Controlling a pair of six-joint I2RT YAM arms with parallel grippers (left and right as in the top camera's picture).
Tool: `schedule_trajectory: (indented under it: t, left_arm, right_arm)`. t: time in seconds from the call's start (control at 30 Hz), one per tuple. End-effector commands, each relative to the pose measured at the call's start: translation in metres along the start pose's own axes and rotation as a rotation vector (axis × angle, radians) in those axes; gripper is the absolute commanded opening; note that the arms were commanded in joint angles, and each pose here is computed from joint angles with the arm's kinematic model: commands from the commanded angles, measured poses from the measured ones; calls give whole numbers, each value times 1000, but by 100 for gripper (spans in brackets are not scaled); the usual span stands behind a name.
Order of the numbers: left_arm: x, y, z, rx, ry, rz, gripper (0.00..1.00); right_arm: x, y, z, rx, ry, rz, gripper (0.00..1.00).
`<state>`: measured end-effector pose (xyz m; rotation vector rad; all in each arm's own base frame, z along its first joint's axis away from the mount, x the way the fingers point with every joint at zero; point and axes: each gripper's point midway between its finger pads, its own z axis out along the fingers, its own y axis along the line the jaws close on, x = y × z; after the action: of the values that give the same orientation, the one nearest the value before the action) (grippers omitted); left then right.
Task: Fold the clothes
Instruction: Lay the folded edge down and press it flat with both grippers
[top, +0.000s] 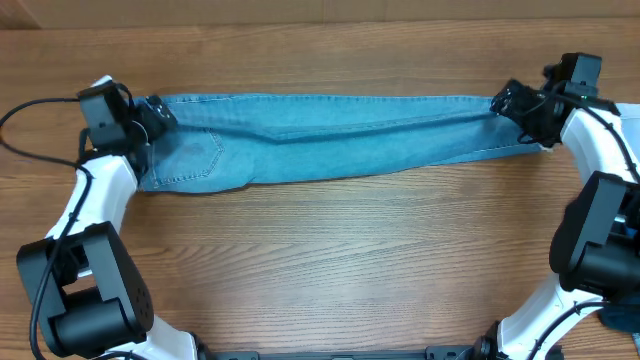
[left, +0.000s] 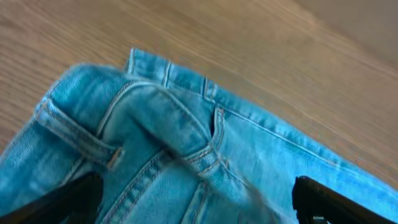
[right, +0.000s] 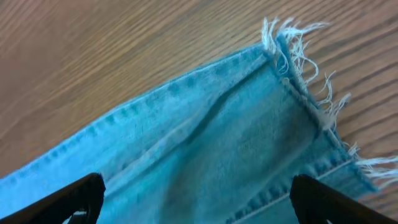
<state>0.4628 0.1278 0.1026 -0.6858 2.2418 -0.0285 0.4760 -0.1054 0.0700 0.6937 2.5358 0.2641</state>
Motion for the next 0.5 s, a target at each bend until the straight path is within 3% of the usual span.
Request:
schedule_trajectory:
  t: [0.0,0.1,0.17,0.33,0.37,0.4,0.47]
  left_arm:
    - [-13,-9,-19,6,106,96,100]
    - [0,-21,-41,40,254,123,100]
    - [19,-31,-49,61,332,219,100]
    - [43,-39,-50,-8,373,463,100]
    - [45,-39,-49,-6,371,501,100]
    - [47,-41,-47,6,367,541,100]
    - [54,-38,-42,18,370,607,100]
  right_arm:
    - [8,4,-16,7,86,-55,100]
    - [20,-1,-20,25,145,-38,100]
    - [31,-6,-22,38,189,-25,100]
    - [56,-2,-29,4,300,7,100]
    - [61,-1,-30,-1,319,13,95]
    - [65,-2,-32,5,339,17,83]
    - [74,-4,-35,15,377,24,47]
